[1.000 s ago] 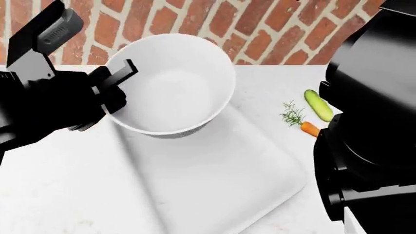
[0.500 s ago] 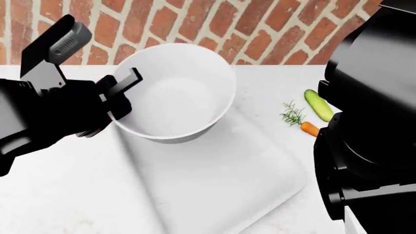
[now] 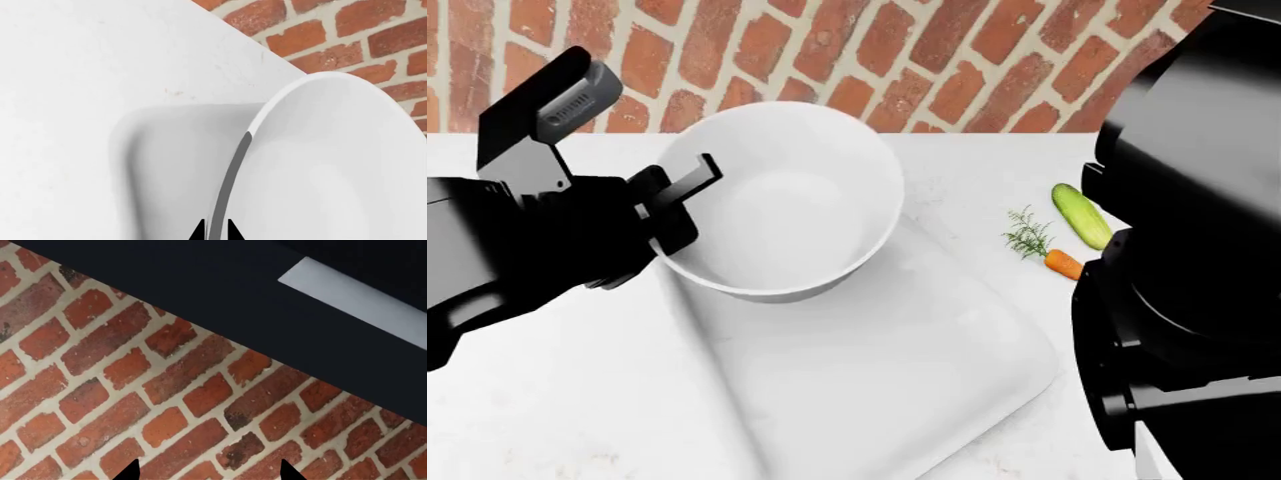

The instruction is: Place the two vegetables and bowl onto the tray for setting up a vegetable dip station.

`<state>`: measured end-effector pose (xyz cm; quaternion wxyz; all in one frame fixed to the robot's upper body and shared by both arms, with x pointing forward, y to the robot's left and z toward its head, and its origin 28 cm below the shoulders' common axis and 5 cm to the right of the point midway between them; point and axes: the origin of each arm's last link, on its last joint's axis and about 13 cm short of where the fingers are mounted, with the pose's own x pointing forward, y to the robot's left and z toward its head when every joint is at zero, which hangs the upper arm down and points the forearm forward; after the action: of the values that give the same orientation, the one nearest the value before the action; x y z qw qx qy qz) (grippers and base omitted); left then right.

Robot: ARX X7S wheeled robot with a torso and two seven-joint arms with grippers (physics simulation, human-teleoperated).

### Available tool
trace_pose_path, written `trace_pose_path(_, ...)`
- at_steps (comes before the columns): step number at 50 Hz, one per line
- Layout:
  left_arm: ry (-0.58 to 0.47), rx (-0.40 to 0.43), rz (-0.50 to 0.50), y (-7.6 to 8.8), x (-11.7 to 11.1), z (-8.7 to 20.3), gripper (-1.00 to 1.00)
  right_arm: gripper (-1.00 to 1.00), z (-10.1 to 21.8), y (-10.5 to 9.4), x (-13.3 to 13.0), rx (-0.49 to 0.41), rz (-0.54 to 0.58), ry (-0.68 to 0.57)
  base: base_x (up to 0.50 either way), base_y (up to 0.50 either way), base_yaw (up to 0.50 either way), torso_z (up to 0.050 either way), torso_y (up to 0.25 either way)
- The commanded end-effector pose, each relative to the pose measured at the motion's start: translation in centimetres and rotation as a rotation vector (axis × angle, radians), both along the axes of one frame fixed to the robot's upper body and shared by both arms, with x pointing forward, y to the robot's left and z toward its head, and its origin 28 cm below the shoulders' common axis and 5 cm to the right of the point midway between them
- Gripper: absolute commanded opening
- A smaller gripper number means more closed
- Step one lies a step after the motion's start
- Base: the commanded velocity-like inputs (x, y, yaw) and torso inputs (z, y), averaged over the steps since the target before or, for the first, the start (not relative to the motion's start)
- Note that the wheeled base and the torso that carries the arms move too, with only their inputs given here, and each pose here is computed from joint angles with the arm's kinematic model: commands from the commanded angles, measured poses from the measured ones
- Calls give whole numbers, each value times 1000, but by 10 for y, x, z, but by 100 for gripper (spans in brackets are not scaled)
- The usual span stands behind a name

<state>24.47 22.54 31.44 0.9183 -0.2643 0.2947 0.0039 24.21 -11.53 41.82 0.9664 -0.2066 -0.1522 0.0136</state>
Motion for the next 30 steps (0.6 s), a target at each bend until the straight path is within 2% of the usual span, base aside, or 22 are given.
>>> trace_pose_path(1,-1,-7,3,-1,0,-1,-100,100,0,0,0,-1,2,-1,0,0,0,0,0)
trace_pose_path(30,5,6,4,-2,3,-5,-100,100,0,0,0,1,3,-2,0,0,0,0,0)
